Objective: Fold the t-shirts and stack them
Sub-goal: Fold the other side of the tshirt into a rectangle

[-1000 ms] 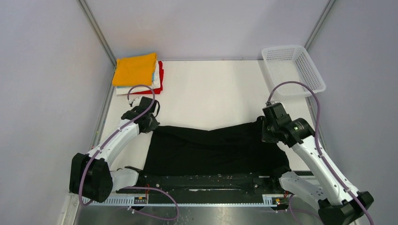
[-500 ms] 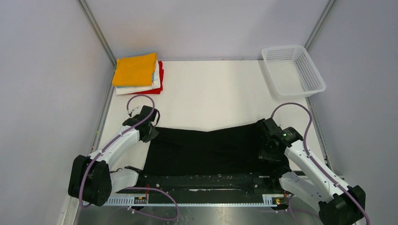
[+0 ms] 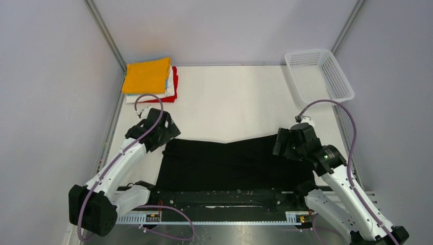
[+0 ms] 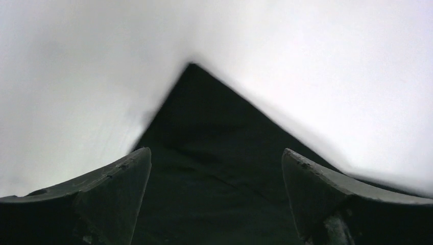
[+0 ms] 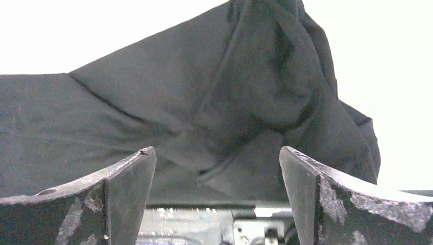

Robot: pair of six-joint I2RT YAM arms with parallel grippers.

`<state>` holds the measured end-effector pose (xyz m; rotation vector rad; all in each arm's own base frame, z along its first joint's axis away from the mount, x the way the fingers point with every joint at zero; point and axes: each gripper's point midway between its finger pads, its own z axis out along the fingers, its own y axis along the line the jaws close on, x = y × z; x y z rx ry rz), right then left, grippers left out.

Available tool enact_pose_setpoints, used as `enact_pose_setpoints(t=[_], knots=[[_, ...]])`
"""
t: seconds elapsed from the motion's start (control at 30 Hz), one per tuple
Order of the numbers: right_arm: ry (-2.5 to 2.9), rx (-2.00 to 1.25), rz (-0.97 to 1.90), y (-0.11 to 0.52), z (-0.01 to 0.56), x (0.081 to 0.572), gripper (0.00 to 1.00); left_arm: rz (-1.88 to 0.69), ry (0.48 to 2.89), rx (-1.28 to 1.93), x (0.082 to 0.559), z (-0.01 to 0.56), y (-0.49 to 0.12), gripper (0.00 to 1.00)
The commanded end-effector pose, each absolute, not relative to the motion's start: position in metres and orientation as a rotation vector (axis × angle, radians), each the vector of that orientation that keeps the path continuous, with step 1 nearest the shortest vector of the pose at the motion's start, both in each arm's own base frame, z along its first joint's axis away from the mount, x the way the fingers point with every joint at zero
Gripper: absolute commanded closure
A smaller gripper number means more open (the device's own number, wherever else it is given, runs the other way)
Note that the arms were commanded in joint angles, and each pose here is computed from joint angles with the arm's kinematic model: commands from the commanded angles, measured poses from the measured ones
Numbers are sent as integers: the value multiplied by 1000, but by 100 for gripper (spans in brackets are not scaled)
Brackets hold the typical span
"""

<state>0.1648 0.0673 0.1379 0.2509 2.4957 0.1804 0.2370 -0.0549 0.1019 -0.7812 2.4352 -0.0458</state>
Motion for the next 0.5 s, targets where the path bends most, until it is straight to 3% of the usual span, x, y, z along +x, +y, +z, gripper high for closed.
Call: enact_pose_setpoints(t=[0.0, 0.17, 0.33, 0.47], knots=[[2323, 244, 168, 78, 148, 221, 1, -378, 2417, -566, 264, 129, -109, 1], [2409, 255, 210, 97, 124, 263, 1, -522, 2569, -500, 267, 89, -144, 1], [2533, 360, 229, 103, 79, 294, 1, -403, 2644, -564, 268, 47, -134, 1], [2581, 560, 69, 61, 47, 299, 1, -266, 2669, -624, 264, 27, -114, 1]])
